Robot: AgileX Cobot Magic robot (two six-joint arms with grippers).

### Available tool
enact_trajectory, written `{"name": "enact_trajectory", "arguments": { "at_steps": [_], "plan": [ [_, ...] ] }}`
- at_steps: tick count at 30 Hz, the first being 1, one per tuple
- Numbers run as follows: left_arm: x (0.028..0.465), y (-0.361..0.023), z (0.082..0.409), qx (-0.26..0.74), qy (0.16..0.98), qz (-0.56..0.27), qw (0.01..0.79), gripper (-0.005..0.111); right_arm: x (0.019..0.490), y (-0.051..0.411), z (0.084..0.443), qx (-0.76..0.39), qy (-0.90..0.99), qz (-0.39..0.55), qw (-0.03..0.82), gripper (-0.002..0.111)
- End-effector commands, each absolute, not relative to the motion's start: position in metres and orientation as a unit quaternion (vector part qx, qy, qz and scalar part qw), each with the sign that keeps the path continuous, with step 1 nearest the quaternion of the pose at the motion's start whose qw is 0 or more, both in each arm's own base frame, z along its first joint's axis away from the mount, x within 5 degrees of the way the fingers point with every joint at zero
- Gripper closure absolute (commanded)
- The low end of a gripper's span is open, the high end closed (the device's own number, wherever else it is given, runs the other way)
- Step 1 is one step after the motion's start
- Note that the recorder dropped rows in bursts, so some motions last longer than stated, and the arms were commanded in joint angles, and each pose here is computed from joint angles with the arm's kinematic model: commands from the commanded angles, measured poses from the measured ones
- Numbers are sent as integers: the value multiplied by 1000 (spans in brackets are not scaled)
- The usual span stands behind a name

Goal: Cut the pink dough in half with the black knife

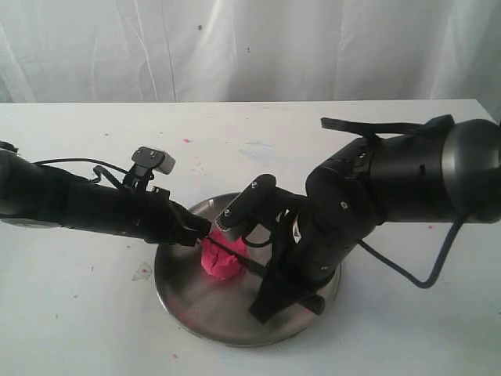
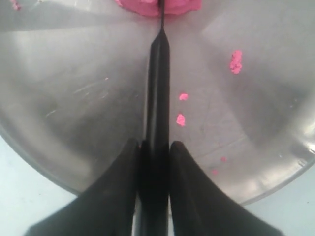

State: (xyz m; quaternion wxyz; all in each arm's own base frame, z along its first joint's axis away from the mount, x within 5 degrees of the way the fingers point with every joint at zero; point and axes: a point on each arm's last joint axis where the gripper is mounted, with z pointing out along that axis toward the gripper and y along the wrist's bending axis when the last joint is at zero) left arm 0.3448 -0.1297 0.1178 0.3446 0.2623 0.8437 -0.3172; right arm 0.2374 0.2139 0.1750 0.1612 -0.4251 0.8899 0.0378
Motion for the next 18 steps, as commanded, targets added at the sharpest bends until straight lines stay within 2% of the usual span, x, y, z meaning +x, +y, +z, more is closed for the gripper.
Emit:
{"name": "enact_trajectory", "arguments": {
  "at_steps": [1,18],
  "plan": [
    [343,-131,114,249,847,-325,339,107,240,215,169,-429,887,37,164,108],
    [343,-131,114,249,847,-325,339,107,240,216,167,-431,887,37,163,108]
  ]
}}
